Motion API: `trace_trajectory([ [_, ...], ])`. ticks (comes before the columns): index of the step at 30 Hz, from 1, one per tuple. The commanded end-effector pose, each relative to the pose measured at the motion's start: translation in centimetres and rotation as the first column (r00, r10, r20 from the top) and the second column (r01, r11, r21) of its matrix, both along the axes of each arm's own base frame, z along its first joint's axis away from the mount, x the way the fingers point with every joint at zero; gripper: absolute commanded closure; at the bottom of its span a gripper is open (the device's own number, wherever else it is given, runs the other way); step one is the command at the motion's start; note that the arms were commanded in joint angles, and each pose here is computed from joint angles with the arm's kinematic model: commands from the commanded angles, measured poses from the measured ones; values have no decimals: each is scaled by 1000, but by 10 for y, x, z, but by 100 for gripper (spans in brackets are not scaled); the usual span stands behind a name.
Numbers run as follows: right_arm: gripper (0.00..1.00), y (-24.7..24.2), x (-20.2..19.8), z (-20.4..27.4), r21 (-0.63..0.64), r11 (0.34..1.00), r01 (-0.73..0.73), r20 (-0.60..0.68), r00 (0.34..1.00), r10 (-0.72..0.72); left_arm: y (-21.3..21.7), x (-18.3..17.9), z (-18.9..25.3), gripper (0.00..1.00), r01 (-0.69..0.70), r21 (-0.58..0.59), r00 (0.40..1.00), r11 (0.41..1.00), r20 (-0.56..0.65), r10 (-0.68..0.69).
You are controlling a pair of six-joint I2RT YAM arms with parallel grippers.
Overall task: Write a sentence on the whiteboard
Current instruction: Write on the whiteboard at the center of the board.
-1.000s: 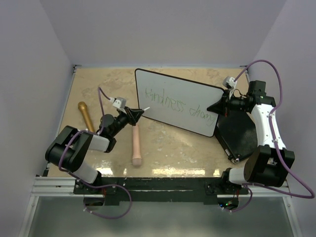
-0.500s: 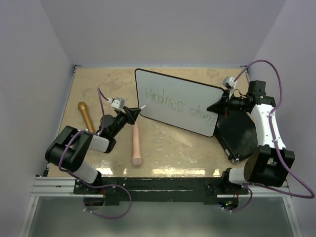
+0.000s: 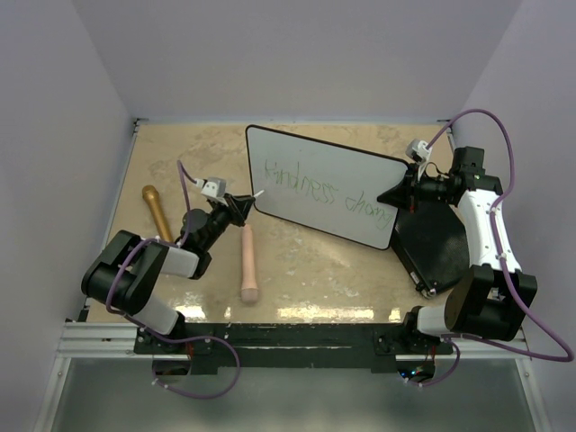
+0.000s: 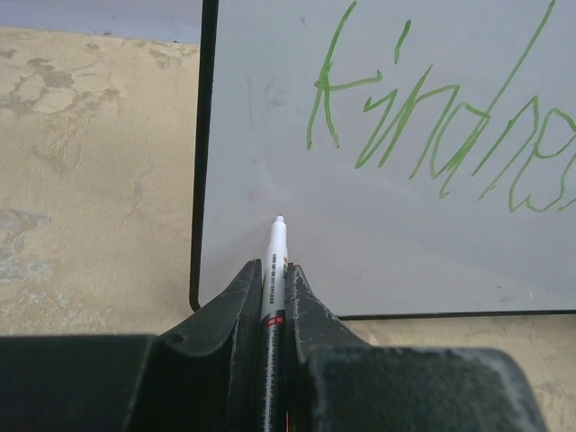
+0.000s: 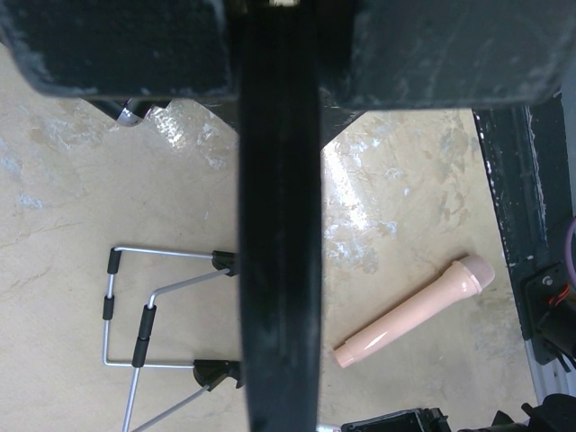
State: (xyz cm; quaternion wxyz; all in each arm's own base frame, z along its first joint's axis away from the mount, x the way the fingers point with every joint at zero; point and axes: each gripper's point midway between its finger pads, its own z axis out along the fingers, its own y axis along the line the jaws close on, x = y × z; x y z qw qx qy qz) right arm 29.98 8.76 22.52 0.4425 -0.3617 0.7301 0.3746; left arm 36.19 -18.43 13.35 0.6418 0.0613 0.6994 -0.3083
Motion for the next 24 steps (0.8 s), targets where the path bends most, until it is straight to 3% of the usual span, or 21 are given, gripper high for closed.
trace_trajectory([
  [1, 100, -11, 9, -6, -87, 995, 40, 38, 999, -37, 2, 10, 16, 100, -11, 9, 998, 1000, 70, 10],
  [24, 100, -11, 8, -5, -84, 996, 39, 37, 999, -36, -10, 12, 10, 100, 47, 7, 998, 999, 52, -47],
])
